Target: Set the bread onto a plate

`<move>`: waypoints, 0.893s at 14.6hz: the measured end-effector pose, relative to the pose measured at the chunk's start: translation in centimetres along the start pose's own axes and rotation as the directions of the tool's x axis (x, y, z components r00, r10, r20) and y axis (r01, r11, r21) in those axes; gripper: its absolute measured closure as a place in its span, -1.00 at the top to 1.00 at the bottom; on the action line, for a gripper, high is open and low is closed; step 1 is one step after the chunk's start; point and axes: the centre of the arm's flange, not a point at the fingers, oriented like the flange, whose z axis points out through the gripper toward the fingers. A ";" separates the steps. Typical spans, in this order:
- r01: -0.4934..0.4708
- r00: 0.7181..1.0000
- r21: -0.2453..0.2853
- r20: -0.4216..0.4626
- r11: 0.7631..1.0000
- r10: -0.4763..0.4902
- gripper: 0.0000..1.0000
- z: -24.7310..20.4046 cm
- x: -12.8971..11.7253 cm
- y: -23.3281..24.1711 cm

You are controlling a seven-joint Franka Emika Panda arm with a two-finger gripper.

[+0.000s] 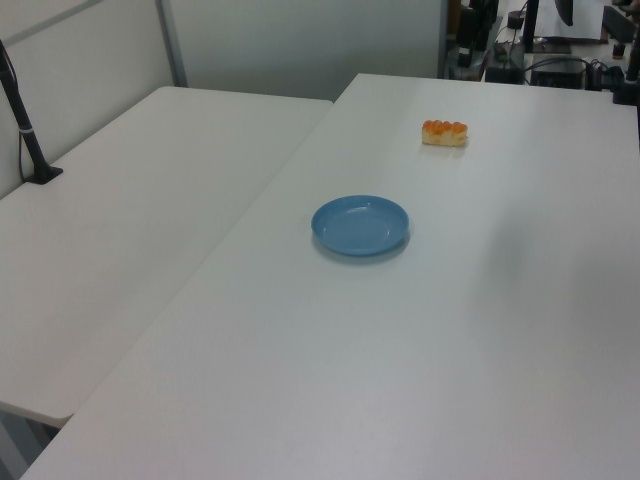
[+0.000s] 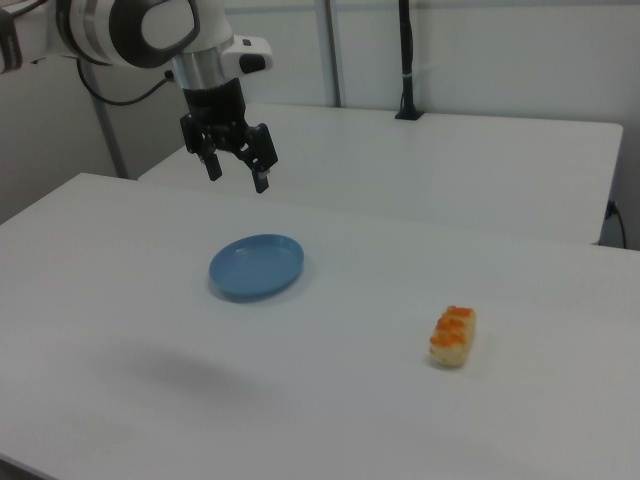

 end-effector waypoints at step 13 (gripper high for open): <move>-0.002 1.000 0.000 0.008 1.000 0.002 1.00 0.4 -0.1 0.0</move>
